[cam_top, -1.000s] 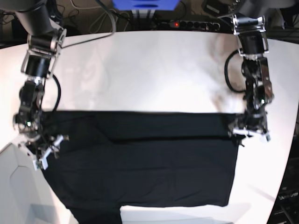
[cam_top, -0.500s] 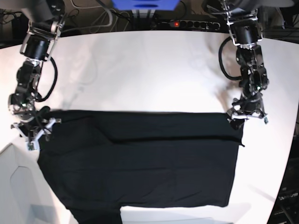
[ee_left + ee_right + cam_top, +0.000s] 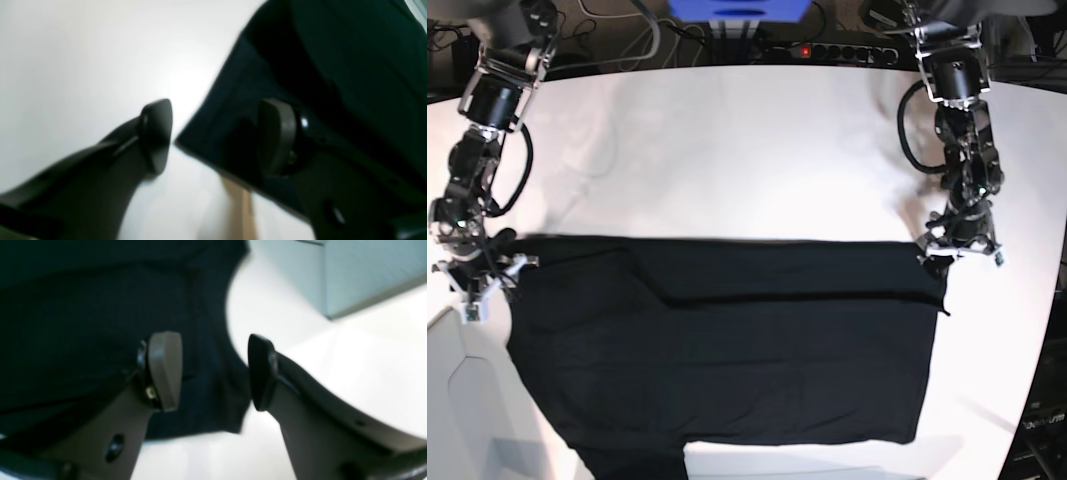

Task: Fold the T-shirt properly
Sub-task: 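Lower the folded edge onto the shirt and open both grippers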

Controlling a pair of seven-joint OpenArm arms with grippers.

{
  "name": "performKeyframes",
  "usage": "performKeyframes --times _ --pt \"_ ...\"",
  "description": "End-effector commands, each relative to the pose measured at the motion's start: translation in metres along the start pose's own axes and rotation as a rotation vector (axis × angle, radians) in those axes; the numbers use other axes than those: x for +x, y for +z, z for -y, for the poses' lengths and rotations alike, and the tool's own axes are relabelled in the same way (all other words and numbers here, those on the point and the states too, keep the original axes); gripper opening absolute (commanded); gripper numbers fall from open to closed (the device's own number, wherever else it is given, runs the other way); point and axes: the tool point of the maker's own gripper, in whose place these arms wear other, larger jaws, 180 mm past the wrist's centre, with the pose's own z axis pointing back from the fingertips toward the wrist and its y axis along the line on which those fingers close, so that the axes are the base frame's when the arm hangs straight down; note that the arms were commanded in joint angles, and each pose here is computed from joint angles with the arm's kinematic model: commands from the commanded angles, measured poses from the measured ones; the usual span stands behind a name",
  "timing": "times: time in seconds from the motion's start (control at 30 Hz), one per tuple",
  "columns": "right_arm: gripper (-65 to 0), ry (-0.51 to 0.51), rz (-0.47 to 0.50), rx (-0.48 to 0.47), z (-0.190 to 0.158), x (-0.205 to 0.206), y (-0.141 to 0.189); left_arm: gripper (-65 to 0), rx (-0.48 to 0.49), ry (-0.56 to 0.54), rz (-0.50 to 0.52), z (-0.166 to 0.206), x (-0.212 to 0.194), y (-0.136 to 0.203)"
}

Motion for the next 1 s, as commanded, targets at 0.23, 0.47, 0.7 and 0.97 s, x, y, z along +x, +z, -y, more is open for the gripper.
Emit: performKeyframes --times 0.23,0.47,0.7,0.97 --pt "-32.4 -0.031 -0.01 -0.046 0.028 -0.011 0.005 -62.4 -0.016 -0.015 -0.046 0.007 -0.01 -0.002" --pt "-32.4 -0.027 -0.044 -0.034 0.022 -0.03 0.006 -65.0 -0.01 -0.014 -0.046 0.004 -0.009 -0.001" --pt "-32.4 -0.075 -0.112 -0.009 0.019 -0.062 -0.006 -65.0 -0.006 -0.018 -0.05 0.002 -0.01 0.0" --pt "-34.3 -0.09 -0.141 0.001 0.019 -0.079 -0.011 -65.0 0.002 -0.019 -0.063 -0.002 -0.017 0.001"
